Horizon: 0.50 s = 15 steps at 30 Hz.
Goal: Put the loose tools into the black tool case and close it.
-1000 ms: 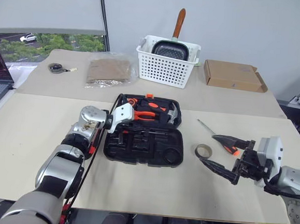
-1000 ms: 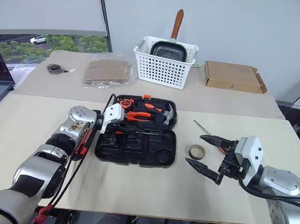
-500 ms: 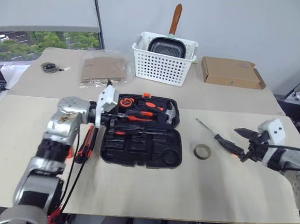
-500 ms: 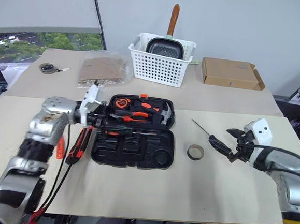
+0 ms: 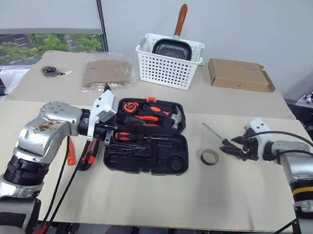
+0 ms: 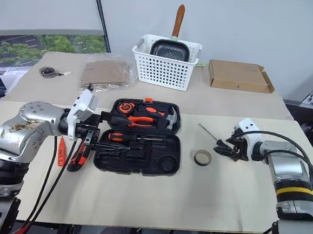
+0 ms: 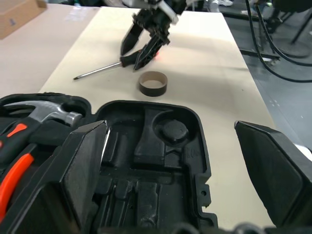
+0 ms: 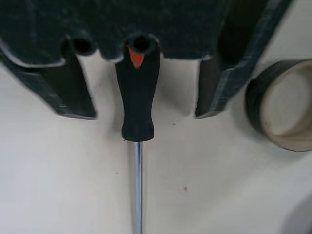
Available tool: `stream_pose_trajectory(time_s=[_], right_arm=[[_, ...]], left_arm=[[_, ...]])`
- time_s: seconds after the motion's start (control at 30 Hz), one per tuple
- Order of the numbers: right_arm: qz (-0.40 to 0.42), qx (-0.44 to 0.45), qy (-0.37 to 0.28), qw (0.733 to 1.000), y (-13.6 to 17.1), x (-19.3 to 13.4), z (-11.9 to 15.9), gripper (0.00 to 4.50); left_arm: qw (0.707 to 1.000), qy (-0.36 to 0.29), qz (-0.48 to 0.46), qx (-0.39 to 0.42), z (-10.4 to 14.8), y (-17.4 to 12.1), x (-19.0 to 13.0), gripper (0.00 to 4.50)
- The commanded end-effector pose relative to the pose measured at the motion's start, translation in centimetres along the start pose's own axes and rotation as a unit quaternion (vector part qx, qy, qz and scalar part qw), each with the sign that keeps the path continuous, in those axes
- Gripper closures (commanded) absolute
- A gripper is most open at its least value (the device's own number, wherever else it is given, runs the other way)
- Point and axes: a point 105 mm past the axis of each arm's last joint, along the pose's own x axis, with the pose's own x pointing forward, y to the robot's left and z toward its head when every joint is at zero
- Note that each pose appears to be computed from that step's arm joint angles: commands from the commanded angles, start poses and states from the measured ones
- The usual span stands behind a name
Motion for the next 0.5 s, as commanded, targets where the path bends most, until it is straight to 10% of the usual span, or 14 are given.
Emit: stream_pose_trajectory(time_s=[0.03, 0.17, 0.5], right_arm=[[-0.008, -0.015, 0.001, 1.0, -0.9, -0.5, 0.5, 2.39], [-0.009, -0.026, 0.004, 1.0, -1.1, -0.6, 0.5, 3.79], [0.06, -0.17, -0.128, 0.975, 3.3, -1.7, 9.8, 3.86]], left_arm=[[1.0, -0.001, 0.014, 0.018, 1.1, -0.3, -0.5, 0.0], [1.0, 0.003, 0.022, 0.018, 1.0, -0.4, -0.6, 0.0], [0.997, 0.009, 0.074, -0.004, 0.5, -0.4, -3.7, 0.0]])
